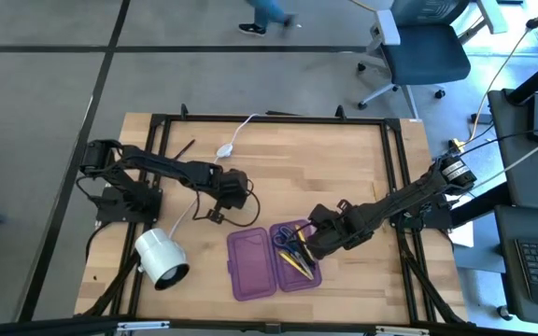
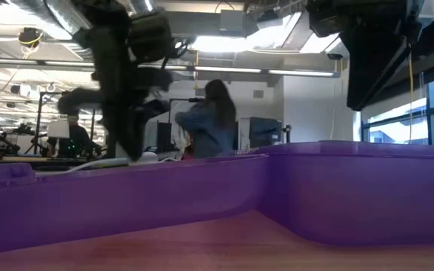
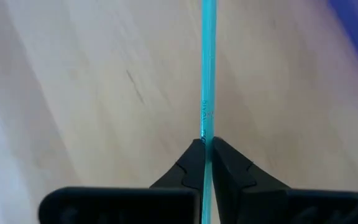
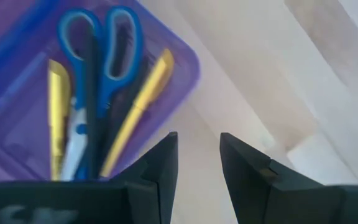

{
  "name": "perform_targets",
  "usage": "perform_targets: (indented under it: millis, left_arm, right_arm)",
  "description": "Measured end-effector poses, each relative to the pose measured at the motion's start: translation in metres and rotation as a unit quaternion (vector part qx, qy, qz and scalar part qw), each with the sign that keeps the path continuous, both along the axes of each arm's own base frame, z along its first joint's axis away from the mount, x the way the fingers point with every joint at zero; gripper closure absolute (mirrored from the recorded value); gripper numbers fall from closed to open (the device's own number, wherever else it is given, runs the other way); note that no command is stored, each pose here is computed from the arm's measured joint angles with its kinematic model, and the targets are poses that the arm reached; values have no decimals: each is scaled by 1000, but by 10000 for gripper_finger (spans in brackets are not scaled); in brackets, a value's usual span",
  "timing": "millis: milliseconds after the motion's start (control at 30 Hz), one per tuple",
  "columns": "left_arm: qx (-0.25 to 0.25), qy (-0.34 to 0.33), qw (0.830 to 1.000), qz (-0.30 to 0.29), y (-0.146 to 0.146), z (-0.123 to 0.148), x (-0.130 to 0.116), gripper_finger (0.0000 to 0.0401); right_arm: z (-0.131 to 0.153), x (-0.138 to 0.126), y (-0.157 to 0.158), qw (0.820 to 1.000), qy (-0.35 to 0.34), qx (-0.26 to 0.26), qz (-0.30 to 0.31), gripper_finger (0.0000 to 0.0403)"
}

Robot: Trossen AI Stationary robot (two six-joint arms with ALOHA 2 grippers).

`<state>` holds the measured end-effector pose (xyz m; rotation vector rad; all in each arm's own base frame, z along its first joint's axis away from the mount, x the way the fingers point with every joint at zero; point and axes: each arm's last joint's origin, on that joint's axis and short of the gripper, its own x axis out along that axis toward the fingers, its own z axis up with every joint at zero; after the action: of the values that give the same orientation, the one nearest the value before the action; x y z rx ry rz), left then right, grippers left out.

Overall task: Pick & place school supplies into a supply box
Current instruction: Put the light blue pencil into the purple supply box

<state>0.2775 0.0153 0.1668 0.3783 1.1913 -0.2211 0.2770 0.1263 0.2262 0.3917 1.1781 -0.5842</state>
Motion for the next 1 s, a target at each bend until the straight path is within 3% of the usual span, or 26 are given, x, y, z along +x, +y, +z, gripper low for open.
perform_targets:
  millis: [167, 267, 533, 800, 1000]
  left_arm:
    - [10, -44, 999, -23, -2, 31, 19, 395]
    - [17, -85, 995, -51, -11, 52, 32, 393]
    - [39, -190, 968, -160, -55, 80, 49, 394]
    - [45, -285, 929, -233, -99, 79, 67, 392]
    - [42, -271, 926, -260, -123, 55, 93, 393]
  right_arm:
    - [-1, -9, -3, 999, 44, -12, -16, 279]
    - [-1, -19, -8, 994, 84, -31, -59, 279]
    - [0, -23, -11, 991, 94, -44, -87, 279]
    - [0, -22, -11, 991, 91, -44, -86, 279]
    - [0, -22, -11, 991, 90, -43, -86, 279]
